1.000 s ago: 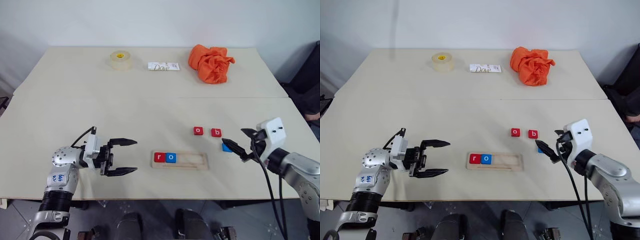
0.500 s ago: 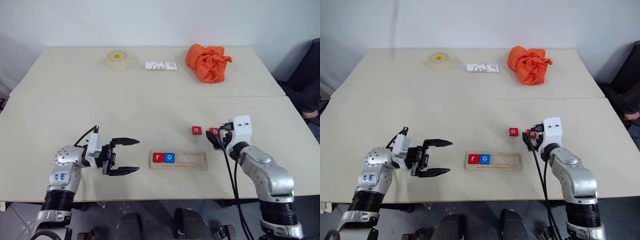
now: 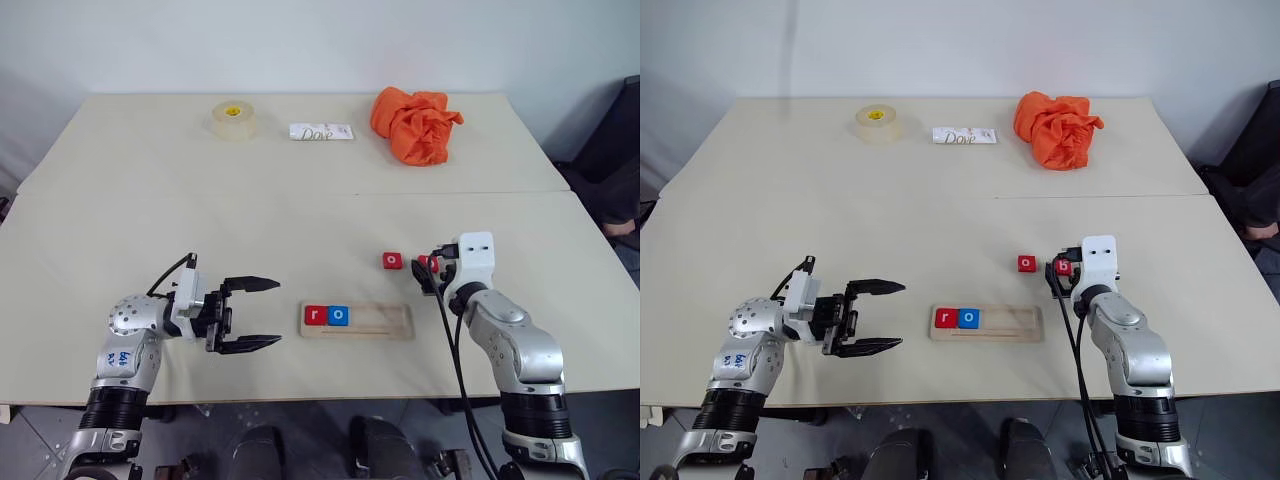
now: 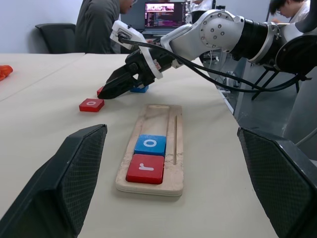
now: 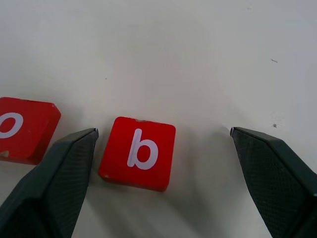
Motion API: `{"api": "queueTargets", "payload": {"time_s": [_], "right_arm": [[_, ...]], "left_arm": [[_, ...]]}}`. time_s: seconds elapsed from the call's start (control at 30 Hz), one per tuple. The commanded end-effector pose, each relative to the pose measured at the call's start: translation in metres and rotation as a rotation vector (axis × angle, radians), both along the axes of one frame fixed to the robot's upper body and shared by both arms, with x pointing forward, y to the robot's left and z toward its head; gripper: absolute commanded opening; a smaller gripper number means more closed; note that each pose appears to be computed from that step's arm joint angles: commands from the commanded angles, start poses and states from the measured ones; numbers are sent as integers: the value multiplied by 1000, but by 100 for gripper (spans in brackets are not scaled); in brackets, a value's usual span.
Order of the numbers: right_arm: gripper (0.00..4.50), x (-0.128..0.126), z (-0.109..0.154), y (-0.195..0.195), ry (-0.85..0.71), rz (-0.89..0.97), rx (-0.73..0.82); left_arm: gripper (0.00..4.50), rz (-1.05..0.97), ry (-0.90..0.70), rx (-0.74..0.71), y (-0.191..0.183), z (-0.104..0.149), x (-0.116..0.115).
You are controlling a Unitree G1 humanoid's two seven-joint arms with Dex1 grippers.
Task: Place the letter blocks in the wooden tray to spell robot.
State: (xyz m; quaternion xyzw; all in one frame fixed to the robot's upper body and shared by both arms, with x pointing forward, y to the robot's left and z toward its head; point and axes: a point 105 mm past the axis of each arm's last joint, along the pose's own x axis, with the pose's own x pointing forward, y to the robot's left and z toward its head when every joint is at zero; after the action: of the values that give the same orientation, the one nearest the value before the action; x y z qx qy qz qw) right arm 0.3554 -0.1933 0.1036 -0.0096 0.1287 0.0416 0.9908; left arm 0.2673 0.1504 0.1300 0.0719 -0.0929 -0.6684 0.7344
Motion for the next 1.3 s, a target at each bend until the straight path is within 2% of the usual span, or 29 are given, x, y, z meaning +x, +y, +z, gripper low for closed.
{"api": "queueTargets", "payload": {"time_s": [0.03, 0.13, 0.3, 0.33, 0.53, 0.73, 0.83, 1.0, 1.13, 1.3], "right_arm": [[431, 0, 2, 2, 9, -8, 3], [360, -2, -1, 4, 21, -10, 5], [172, -2, 2, 6, 15, -6, -5], [149, -1, 3, 6, 10, -5, -5], [147, -10, 36, 11, -83, 42, -21], [147, -49, 48, 17, -90, 135, -36], [147, -81, 42, 11, -41, 149, -56], [147, -106, 24, 13, 43, 114, -19], [147, -114, 7, 9, 95, 35, 11], [147, -113, 3, 9, 103, 27, 21]], "left_arm": [[450, 8, -41, -20, 4, 10, -2], [450, 8, -38, -18, 6, 9, -2], [450, 7, -37, -10, 8, 9, -1], [450, 7, -37, -10, 8, 9, 0], [450, -28, -24, -6, 9, 9, -1], [450, -53, -12, 0, 11, 9, 0], [450, -60, -3, 10, 12, 8, 2], [450, -73, 0, 10, 10, 8, 4], [450, -86, 3, 3, 8, 10, 4], [450, -97, 13, 11, 9, 10, 2]]}}
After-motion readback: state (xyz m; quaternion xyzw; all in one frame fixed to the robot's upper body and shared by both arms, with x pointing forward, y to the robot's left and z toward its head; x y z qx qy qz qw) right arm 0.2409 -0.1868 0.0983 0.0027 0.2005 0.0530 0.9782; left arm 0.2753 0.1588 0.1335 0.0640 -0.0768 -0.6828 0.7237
